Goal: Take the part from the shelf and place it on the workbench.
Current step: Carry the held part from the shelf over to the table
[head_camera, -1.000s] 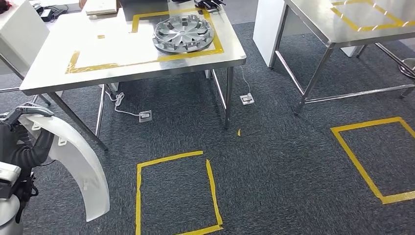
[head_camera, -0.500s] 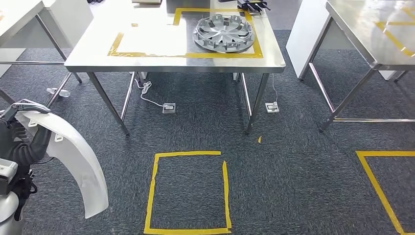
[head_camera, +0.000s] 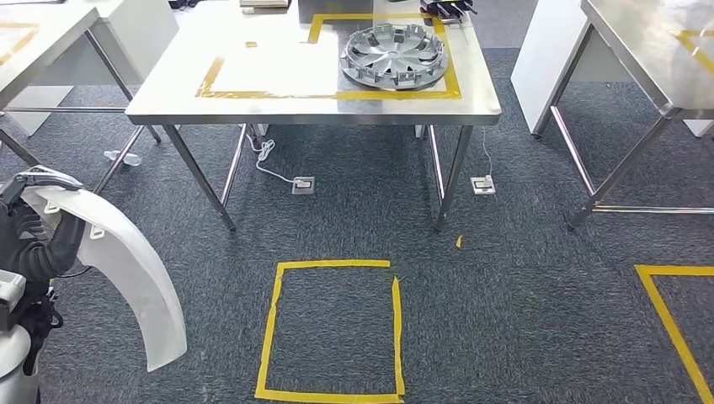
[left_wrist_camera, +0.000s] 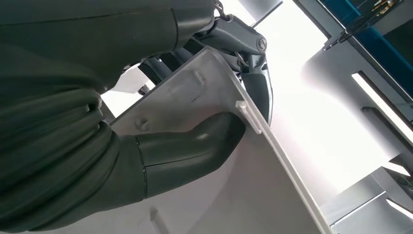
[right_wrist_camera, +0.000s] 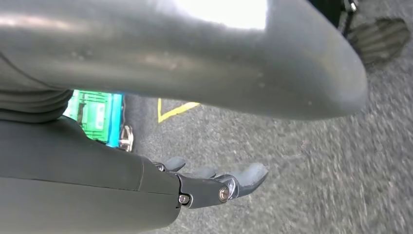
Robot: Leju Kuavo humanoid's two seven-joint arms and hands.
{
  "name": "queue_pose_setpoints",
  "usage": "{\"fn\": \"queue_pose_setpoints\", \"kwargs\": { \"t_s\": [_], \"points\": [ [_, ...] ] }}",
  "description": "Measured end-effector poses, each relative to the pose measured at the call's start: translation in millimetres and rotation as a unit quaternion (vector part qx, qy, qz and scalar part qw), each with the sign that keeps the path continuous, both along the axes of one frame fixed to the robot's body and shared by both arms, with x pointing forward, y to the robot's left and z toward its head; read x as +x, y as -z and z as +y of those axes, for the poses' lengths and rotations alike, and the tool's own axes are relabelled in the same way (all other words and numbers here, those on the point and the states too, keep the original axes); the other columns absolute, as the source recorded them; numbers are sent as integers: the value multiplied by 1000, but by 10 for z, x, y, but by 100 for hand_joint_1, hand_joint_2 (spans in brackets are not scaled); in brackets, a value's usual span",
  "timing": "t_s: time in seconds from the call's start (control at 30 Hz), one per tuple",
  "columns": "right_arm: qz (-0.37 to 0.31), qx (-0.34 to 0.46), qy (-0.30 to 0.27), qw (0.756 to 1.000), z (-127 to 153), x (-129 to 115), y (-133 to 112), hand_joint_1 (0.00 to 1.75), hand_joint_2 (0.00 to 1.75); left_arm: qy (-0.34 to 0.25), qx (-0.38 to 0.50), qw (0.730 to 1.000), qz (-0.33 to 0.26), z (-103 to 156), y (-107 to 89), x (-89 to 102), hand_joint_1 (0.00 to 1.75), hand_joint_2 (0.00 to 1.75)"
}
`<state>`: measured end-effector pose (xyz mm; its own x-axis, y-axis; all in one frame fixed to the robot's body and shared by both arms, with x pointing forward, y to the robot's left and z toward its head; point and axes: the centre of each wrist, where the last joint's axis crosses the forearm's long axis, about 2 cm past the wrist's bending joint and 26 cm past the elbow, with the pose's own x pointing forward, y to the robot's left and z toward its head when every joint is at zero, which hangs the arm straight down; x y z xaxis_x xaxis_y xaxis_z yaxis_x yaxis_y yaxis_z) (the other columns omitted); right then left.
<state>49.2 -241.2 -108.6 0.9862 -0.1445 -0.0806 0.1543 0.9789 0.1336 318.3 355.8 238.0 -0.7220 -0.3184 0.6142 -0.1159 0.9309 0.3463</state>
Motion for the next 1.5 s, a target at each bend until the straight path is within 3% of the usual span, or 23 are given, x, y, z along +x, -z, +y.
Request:
{"fn": "queue_pose_setpoints", "kwargs": {
  "t_s": [1.5],
  "points": [
    [-1, 1, 12, 1000, -18, -22, 4, 0, 0, -1, -5, 1000, -1, -69, -18, 62, 175, 175]
  ]
}}
